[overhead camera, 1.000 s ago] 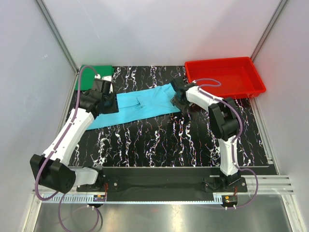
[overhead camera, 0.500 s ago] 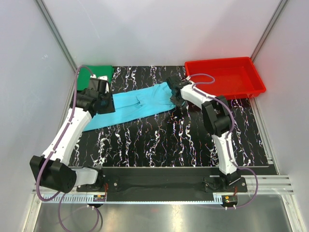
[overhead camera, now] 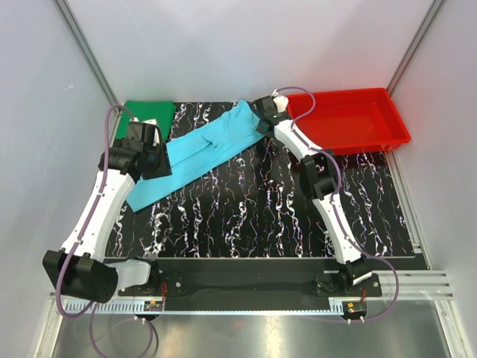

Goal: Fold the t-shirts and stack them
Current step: Fold the tshirt

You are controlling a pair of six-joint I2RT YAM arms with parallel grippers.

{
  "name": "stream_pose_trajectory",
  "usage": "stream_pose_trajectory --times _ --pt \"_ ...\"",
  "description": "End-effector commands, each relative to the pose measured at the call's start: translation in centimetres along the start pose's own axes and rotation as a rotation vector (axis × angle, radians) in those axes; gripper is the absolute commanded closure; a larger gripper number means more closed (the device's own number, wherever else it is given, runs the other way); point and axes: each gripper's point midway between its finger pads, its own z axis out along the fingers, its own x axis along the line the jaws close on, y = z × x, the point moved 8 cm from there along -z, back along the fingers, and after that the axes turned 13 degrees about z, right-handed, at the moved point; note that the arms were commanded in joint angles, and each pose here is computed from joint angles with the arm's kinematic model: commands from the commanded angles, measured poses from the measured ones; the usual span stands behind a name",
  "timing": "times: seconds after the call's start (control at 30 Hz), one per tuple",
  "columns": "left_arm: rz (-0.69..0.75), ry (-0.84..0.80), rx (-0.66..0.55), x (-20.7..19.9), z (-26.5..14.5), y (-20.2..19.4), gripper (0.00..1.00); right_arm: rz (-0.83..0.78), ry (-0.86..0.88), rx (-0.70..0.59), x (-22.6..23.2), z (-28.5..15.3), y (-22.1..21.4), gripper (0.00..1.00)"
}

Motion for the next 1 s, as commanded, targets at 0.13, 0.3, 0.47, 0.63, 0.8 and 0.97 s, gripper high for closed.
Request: stream_pose_trajectory --times 0.13,0.3,0.47,0.63,0.8,0.97 --pt "0.024 0.169 0.276 1.7 3.0 -4.8 0.52 -0.022 0.185 0.043 2.9 -6.2 5.9 0.35" --pt "0.101 0.269 0.373 2.4 8.1 -5.3 0.54 -0.007 0.237 0.116 1.9 -15.6 8.3 0.21" --pt "0.224 0.287 0.422 1.1 12.1 -4.0 0.54 -0.029 0.248 0.264 -1.5 -20.6 6.1 0.21" --pt "0.37 0.275 0.402 -0.5 15.3 -4.9 0.53 -0.001 0.334 0.299 -4.1 -25.5 4.8 0.21" --pt "0.492 0.319 0.375 -1.6 16.8 -5.4 0.5 -0.026 0.355 0.288 -6.1 -27.8 4.3 0.2" --pt "0.528 0.289 0.361 -1.8 18.0 -5.6 0.47 -0.042 0.351 0.287 -7.6 -28.5 3.7 0.19"
